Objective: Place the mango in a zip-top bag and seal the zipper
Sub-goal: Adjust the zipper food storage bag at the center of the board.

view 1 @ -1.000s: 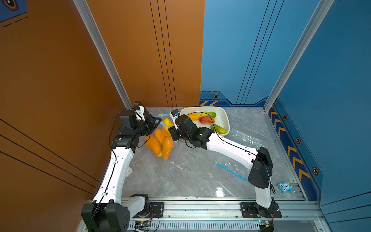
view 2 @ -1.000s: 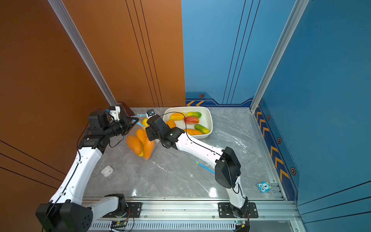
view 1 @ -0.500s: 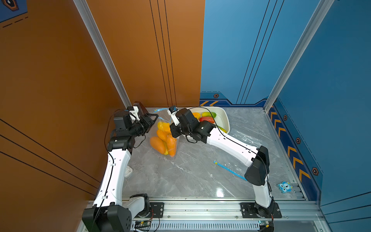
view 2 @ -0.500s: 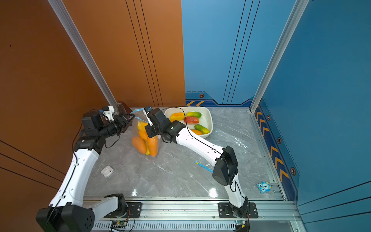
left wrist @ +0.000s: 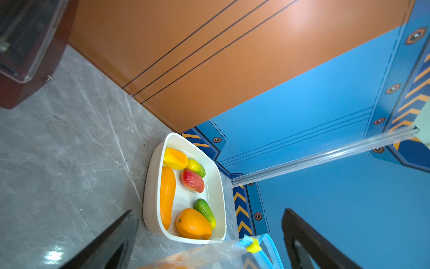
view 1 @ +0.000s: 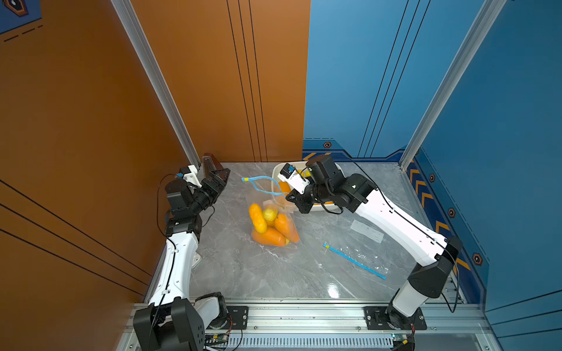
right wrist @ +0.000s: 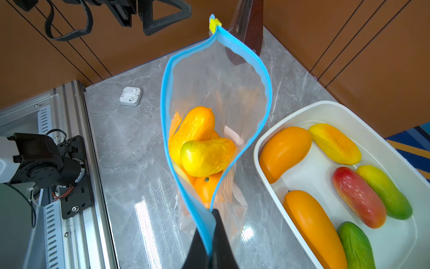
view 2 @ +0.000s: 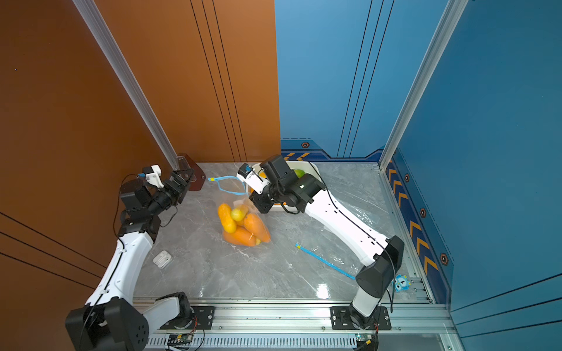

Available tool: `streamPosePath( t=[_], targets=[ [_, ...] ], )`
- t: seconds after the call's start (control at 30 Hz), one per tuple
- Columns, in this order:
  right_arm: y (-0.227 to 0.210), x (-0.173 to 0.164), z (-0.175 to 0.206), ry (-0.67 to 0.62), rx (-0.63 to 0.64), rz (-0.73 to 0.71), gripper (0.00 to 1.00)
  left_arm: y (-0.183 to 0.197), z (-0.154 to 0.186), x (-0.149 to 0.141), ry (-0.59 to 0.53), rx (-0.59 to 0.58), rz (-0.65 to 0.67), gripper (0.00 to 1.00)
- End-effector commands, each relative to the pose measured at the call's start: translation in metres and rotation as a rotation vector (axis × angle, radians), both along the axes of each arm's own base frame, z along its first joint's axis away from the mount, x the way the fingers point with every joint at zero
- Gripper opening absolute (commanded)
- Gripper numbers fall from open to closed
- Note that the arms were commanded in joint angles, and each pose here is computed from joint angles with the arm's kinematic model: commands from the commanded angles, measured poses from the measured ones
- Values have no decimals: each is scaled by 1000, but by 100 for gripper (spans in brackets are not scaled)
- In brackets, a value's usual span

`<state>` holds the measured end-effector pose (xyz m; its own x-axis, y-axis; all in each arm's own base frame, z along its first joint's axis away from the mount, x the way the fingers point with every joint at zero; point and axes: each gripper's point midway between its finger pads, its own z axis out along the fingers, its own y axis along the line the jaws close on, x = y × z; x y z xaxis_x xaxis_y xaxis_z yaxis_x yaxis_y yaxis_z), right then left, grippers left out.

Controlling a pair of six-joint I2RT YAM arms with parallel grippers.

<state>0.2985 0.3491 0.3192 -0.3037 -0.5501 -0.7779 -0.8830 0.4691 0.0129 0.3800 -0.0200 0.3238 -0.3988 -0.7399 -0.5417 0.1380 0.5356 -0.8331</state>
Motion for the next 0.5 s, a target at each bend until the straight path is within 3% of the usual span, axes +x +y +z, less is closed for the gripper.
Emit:
streamPosePath(
  t=[0.0,0.13,0.27,0.4,0.47],
  targets=[
    [-23,-7,-7,-17,-25,47,0,-24,39,-16,-259,168,-79,98],
    [-54,2,-17,10,-14,22,0,-60,31,-27,-386,252,-185,99],
    [-69,6,-20,22,1,10,0,-118,14,-44,-476,353,-450,95],
    [-82,10,-21,12,8,-7,0,-134,2,-62,-559,433,-563,99],
    [-87,12,-22,13,10,-15,0,-137,-5,-63,-574,453,-601,94]
  ],
)
